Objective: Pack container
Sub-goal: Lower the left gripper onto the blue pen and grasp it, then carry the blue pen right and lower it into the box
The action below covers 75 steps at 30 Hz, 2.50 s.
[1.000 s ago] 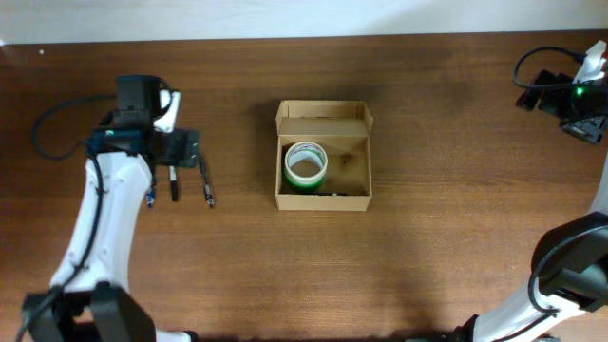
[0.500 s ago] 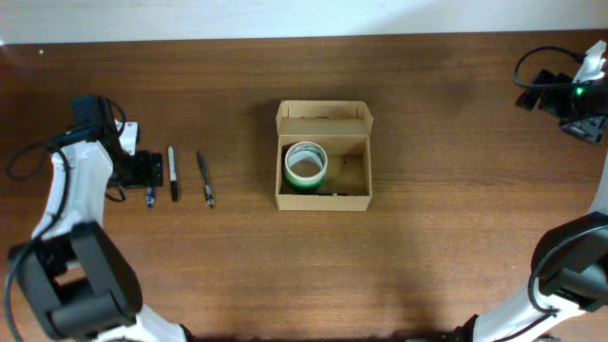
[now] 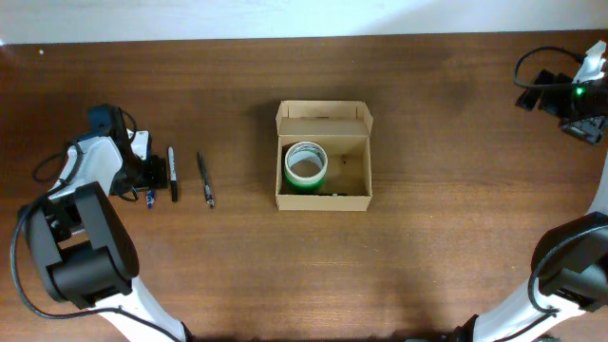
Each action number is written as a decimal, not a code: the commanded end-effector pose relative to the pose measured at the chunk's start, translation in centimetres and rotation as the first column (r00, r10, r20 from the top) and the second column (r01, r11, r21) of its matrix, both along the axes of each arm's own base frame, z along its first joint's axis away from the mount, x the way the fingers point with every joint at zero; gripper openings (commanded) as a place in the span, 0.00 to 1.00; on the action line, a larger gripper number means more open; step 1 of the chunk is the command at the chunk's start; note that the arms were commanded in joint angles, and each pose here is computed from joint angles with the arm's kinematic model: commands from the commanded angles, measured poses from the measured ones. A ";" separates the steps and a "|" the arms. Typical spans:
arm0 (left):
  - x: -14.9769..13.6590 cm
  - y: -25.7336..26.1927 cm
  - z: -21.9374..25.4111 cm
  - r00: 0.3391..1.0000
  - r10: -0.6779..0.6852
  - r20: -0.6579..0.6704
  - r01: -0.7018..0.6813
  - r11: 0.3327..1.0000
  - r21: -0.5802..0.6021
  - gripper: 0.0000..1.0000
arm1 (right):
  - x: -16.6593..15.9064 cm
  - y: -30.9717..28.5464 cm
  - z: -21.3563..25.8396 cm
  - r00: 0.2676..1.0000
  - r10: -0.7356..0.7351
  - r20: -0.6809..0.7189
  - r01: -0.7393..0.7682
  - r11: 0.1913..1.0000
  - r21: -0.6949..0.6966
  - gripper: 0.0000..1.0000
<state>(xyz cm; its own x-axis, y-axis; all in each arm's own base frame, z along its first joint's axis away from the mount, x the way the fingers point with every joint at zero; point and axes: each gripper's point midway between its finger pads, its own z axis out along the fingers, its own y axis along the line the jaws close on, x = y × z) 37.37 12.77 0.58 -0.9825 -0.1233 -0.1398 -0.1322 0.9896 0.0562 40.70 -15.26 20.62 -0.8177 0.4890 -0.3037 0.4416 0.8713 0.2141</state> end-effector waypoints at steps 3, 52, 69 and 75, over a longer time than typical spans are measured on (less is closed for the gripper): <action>1.1 -0.8 -1.5 1.000 0.013 0.019 -0.012 0.998 -0.068 0.52 | 0.1 0.3 -0.2 1.000 0.005 -0.001 -0.005 1.000 0.014 0.99; 2.8 -34.2 25.2 0.146 -0.973 0.179 0.958 0.183 0.218 0.01 | 0.1 0.3 -0.2 1.000 0.005 -0.001 -0.005 1.000 0.014 0.99; -3.9 -38.1 12.0 -0.041 -0.998 -0.036 0.988 -0.035 -0.154 0.01 | 0.1 0.3 -0.2 1.000 0.005 -0.001 -0.005 1.000 0.014 0.99; -4.8 -38.2 9.6 -0.017 -0.997 -0.073 0.984 -0.003 -0.178 0.01 | 0.1 0.3 -0.2 1.000 0.005 -0.001 -0.005 1.000 0.014 0.99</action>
<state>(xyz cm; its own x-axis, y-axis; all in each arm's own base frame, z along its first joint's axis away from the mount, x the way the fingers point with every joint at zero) 33.20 -25.57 11.00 -0.1110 0.9922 -0.0566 0.9905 0.1058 -0.0875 40.74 -15.15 20.64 -0.8178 0.4893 -0.3029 0.4392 0.8708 0.2209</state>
